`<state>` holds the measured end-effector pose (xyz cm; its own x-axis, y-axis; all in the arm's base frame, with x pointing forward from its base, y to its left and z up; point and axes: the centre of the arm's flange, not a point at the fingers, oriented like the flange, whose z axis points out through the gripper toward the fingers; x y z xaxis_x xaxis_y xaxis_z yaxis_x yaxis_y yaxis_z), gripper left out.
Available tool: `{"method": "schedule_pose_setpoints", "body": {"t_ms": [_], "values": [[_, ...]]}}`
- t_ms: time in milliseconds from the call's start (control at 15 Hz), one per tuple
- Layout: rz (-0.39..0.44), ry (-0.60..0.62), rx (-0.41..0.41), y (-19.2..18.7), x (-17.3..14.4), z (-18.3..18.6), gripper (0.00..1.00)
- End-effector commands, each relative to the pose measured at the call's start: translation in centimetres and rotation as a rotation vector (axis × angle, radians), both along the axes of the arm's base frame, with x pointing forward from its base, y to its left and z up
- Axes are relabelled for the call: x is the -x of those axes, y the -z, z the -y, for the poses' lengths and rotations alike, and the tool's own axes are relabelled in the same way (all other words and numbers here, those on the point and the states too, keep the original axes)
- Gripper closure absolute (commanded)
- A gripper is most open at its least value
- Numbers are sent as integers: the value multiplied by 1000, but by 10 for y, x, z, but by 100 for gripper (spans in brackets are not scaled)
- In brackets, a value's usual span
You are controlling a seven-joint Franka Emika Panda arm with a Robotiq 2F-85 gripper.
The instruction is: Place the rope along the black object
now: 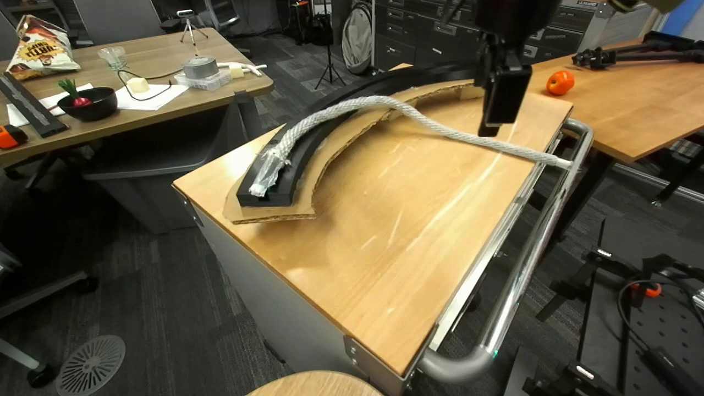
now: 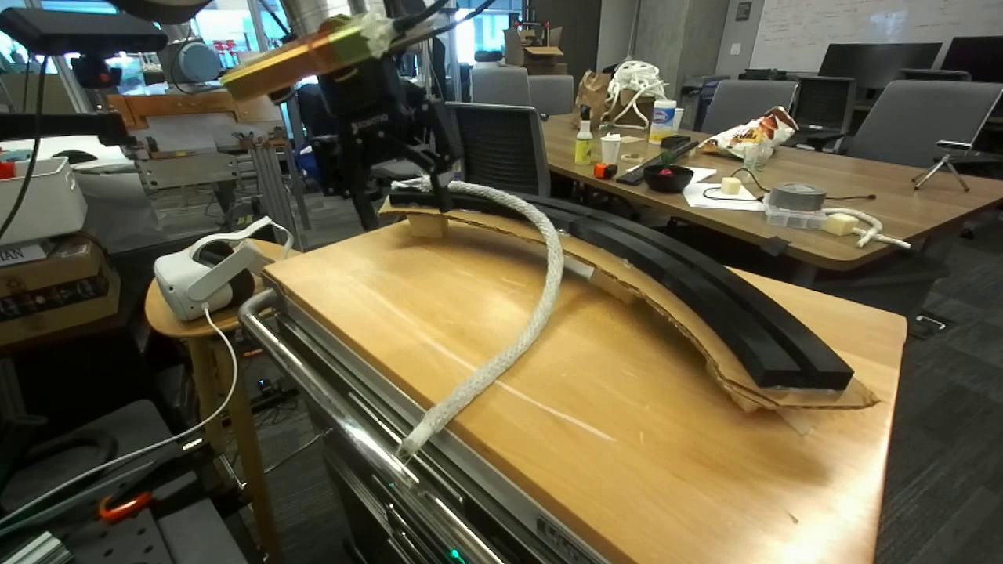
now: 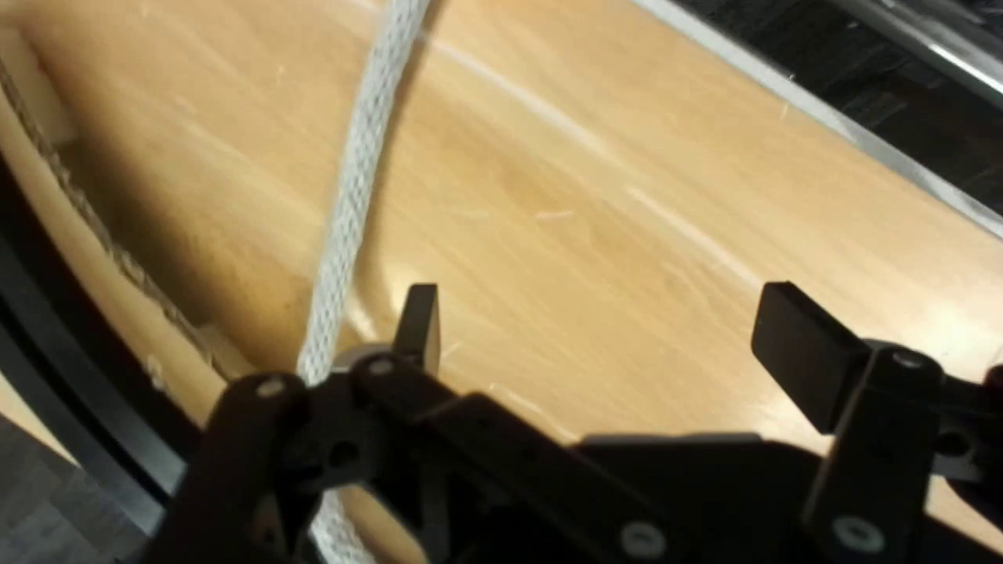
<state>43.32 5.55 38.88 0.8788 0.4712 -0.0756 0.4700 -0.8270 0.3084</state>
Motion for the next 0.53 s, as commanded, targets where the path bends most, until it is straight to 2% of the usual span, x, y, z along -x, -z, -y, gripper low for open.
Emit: {"method": "schedule_pose_setpoints", "body": {"t_ms": [0,67,133,333,400,467], "values": [[56,182,-23,13,54,26,0],[67,80,-27,19,49,30,0],[14,108,-11,15,33,16,0],[8,110,-12,21,37,18,0],[35,-37,4,21,35,23,0],[45,-77,2,21,34,28,0]]}}
